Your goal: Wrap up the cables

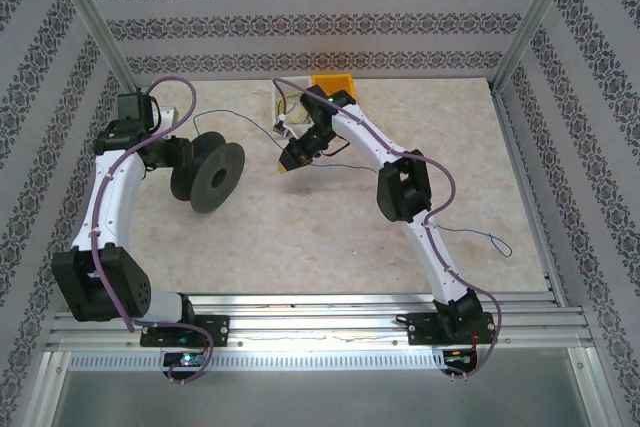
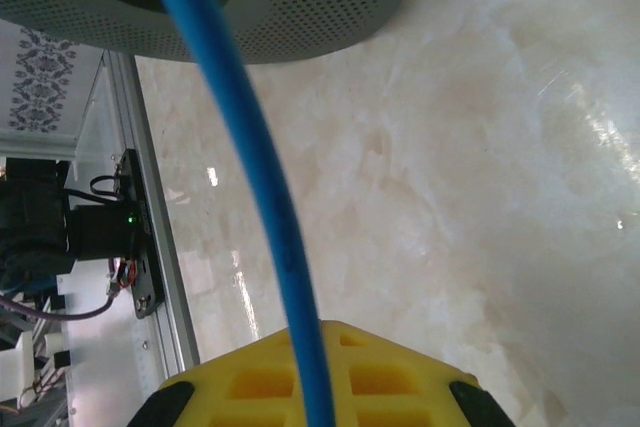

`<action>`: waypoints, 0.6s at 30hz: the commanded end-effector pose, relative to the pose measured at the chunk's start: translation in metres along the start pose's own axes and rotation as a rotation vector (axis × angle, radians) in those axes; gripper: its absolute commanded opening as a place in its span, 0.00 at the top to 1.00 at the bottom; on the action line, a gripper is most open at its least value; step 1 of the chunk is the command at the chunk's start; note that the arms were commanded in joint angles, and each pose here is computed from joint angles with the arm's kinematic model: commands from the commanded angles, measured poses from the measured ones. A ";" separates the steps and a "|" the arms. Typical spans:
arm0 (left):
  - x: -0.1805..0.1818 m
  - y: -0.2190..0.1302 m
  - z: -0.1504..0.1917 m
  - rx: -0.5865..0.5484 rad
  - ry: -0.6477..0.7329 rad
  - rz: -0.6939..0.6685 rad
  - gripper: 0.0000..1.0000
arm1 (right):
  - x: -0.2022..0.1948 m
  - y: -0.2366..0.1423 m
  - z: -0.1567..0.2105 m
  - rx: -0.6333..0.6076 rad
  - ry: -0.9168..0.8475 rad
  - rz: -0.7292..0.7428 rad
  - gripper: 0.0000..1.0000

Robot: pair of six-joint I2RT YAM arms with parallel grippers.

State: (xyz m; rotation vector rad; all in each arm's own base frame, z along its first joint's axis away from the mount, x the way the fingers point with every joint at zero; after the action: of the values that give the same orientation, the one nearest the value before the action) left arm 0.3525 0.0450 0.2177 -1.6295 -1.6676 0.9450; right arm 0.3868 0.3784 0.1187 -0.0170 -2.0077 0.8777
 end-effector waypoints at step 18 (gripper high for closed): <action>-0.008 -0.003 0.001 -0.029 -0.026 0.056 0.54 | 0.063 -0.022 0.001 -0.024 -0.115 -0.131 1.00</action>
State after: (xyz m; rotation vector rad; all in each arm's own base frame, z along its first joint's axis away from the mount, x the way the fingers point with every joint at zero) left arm 0.3481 0.0370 0.2179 -1.6737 -1.6469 0.9703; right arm 0.3772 0.3811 0.1280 0.0569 -2.0076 0.8433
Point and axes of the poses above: each hand's point on the last joint's axis, 136 mm out from that joint toward the fingers, its own y axis out along the fingers, its own x axis along the line the jaws close on, z = x × y, the point moved 1 cm from there along -y, back along the fingers
